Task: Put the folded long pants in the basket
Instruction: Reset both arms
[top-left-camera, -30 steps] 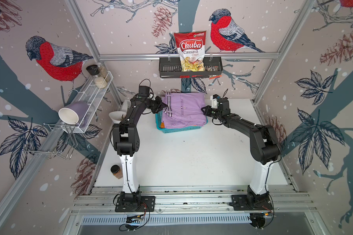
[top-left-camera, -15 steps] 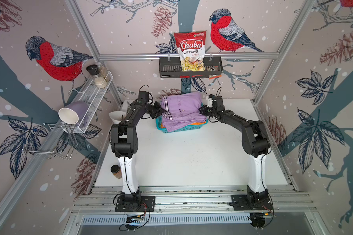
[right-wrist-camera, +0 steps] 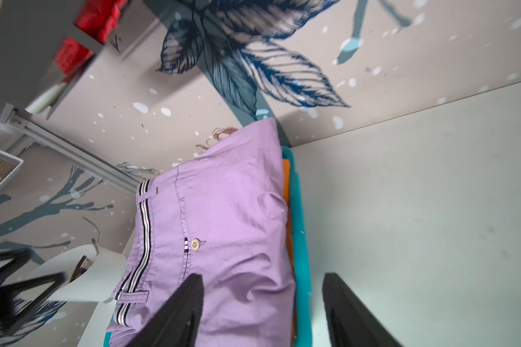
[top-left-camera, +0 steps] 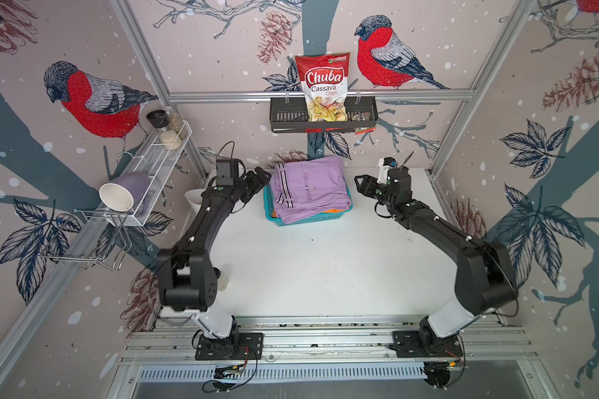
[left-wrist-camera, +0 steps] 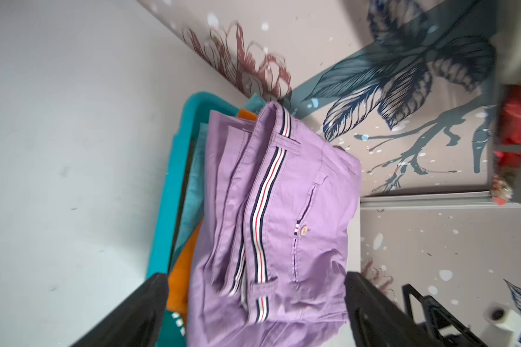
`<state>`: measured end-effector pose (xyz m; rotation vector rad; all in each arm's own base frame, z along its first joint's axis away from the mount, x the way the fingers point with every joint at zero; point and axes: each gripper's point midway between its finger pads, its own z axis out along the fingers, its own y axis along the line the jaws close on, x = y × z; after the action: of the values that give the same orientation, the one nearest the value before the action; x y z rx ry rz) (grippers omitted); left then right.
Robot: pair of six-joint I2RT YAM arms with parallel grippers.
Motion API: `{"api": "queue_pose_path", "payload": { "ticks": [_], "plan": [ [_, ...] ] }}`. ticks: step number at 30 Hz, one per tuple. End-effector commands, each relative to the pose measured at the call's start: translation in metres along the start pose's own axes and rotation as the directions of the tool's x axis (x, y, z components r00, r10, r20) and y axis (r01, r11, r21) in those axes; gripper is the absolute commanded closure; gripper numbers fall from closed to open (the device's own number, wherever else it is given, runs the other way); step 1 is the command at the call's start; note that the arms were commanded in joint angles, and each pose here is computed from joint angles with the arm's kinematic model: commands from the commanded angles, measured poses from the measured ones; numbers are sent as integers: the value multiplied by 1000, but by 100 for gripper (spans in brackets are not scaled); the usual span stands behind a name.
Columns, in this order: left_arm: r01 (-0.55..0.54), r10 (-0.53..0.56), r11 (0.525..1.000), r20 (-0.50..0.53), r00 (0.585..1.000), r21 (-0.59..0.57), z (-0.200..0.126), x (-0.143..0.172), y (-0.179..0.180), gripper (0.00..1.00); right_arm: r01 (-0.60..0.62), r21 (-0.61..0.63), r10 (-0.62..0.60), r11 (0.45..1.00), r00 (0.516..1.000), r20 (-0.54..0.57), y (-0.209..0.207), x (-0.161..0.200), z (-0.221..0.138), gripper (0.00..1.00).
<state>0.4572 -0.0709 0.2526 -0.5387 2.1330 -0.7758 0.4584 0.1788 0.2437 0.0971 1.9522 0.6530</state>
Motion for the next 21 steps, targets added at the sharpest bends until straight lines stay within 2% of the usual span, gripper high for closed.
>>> {"api": "queue_pose_path", "payload": {
  "ticks": [1, 2, 3, 5, 6, 7, 8, 10, 11, 12, 15, 19, 21],
  "plan": [
    [-98, 139, 988, 399, 906, -122, -63, -39, 14, 4, -48, 210, -4, 977, 971, 240, -40, -27, -46, 22],
    [-96, 162, 982, 468, 868, -163, -83, -31, 28, 4, -46, 252, -29, 967, 958, 286, -52, -24, -61, 2],
    [-113, 209, 972, 543, 813, -206, -105, -26, 38, 4, -31, 294, -68, 955, 946, 318, -63, -19, -75, 0],
    [-51, 276, 942, 681, 678, -331, -148, -12, 72, 4, 49, 385, -190, 922, 922, 337, -78, -3, -99, 0],
    [-48, 336, 920, 718, 610, -389, -167, -1, 86, 4, 108, 422, -264, 900, 906, 332, -82, 6, -109, 0],
    [-69, 386, 903, 731, 562, -424, -179, 9, 92, 4, 139, 458, -312, 878, 892, 328, -87, 15, -119, 0],
    [-121, 430, 892, 736, 523, -435, -186, 23, 92, 4, 137, 503, -339, 853, 879, 335, -96, 23, -133, 0],
    [-305, 502, 864, 735, 456, -401, -183, 50, 79, 3, 80, 564, -342, 822, 861, 377, -121, 37, -162, 0],
    [-334, 515, 853, 746, 422, -400, -186, 60, 78, 3, 74, 565, -350, 821, 848, 398, -128, 44, -174, 0],
    [-309, 515, 855, 751, 413, -417, -190, 63, 84, 3, 72, 574, -360, 816, 839, 407, -136, 51, -185, 0],
    [-213, 518, 854, 734, 439, -475, -192, 67, 106, 3, 52, 602, -378, 797, 820, 429, -152, 61, -208, 0],
    [-309, 559, 829, 706, 435, -466, -173, 87, 114, 3, 21, 610, -351, 792, 834, 427, -180, 76, -213, 0],
    [-340, 608, 794, 671, 424, -505, -165, 102, 132, 3, -23, 594, -311, 804, 836, 453, -192, 77, -212, 0]
  ]
}}
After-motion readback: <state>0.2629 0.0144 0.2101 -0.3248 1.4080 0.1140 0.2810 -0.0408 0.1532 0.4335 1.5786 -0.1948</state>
